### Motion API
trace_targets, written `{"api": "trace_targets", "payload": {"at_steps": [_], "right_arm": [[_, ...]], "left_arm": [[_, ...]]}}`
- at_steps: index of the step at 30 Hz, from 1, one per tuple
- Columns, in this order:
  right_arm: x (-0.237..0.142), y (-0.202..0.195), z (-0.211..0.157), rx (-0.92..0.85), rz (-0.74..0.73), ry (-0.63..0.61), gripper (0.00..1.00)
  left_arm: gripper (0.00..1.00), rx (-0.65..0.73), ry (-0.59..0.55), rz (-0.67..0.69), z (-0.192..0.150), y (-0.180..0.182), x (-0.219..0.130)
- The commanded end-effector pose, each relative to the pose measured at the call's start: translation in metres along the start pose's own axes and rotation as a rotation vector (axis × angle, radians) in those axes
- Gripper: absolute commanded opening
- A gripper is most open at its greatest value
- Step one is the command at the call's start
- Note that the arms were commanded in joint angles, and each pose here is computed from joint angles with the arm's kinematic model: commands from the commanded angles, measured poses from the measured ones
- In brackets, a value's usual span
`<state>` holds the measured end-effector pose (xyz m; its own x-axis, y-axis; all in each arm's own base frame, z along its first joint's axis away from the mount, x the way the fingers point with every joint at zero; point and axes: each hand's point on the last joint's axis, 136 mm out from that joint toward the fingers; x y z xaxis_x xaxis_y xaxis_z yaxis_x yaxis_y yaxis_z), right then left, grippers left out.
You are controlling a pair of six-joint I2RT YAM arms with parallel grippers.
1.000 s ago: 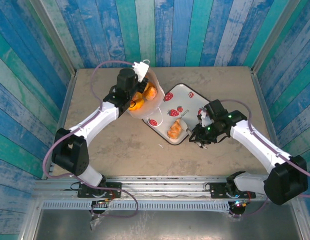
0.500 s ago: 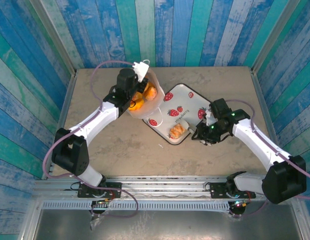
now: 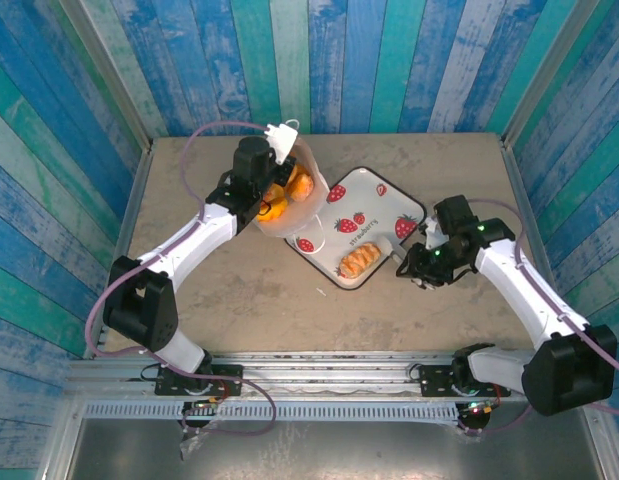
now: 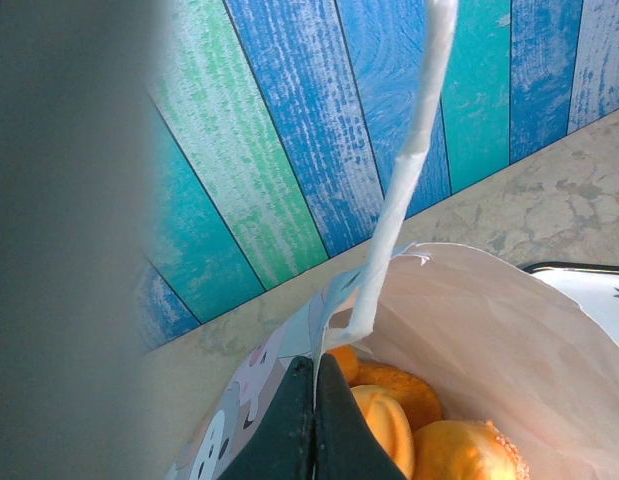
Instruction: Take the fake bread out of the paper bag
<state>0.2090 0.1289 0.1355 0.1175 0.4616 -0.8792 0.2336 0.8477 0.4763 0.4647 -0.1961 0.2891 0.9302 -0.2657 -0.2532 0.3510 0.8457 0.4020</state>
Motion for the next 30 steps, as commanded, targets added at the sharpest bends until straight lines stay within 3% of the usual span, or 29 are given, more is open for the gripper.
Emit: {"api": "trace_targets", "payload": {"at_steps": [1, 17, 24, 30], "right_arm": [[-0.022, 0.015, 0.006, -0.061, 0.035, -0.049, 0.44], [-0.093, 0.113, 0.013, -0.352, 0.228, -0.174, 0.43], [-0.087, 0.163, -0.005, -0.514, 0.227, -0.145, 0.41], [-0.058, 0.192, -0.011, -0.58, 0.241, -0.079, 0.39]], "left_arm": [[0.0, -0.025, -0.106, 0.03, 0.039, 0.014, -0.012], [0.0, -0.051, -0.12, 0.016, 0.042, 0.012, -0.011], [0.0, -0.053, -0.116, 0.006, 0.042, 0.01, -0.008], [0.0, -0.055, -0.111, 0.01, 0.041, 0.011, -0.008]]}}
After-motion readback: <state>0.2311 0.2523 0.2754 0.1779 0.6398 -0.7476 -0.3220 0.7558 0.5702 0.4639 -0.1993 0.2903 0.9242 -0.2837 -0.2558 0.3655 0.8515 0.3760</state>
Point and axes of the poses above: each hand's point on the last joint's axis, 136 mm out from that joint toward the fingers, its own x axis out along the fingers, its own y axis along the line the jaws close on, z = x × y, and after that the axes turned 7 degrees about x, right-handed
